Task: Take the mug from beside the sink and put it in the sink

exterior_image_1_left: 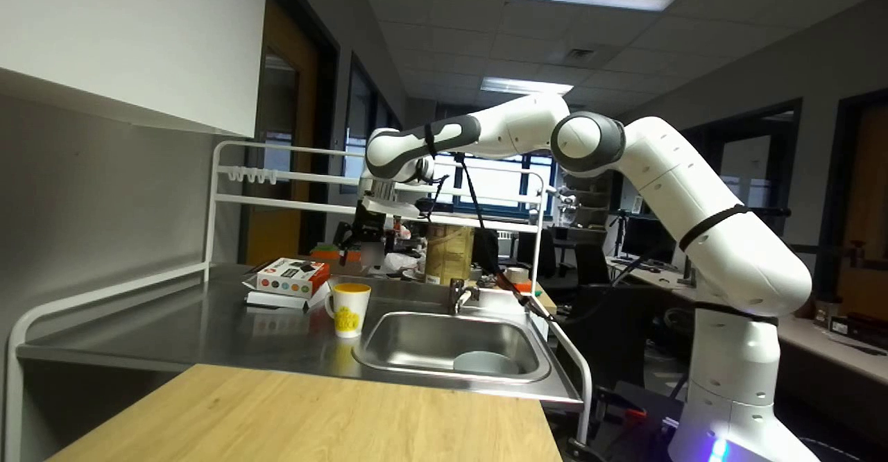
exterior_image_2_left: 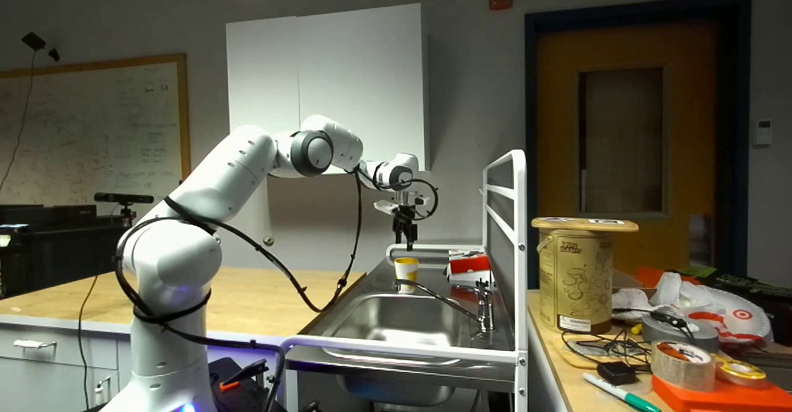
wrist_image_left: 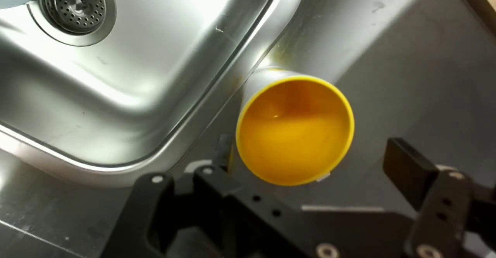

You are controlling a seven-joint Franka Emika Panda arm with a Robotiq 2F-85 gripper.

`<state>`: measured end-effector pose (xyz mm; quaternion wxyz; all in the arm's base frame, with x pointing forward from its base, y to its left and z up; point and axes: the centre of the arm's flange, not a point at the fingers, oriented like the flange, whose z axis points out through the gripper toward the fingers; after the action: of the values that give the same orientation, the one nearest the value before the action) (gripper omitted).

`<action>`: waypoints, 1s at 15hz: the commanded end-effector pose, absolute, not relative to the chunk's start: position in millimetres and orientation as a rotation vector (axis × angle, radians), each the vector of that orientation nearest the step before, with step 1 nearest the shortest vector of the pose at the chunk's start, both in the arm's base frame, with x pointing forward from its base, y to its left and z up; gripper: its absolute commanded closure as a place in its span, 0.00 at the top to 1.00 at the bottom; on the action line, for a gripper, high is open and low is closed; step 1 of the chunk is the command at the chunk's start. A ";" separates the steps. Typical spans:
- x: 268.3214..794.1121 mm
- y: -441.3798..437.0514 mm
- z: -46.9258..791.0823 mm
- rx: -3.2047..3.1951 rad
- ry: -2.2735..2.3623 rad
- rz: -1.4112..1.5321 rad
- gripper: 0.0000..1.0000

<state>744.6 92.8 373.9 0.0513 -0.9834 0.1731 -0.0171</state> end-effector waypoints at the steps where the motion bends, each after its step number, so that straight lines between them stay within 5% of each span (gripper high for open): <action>1: 780.1 89.5 374.9 -3.023 0.661 -0.045 1.00; 15: 769.7 56.7 315.8 -3.019 0.754 0.118 1.00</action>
<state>760.4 50.4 314.5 0.0075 -0.9697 0.2420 0.0320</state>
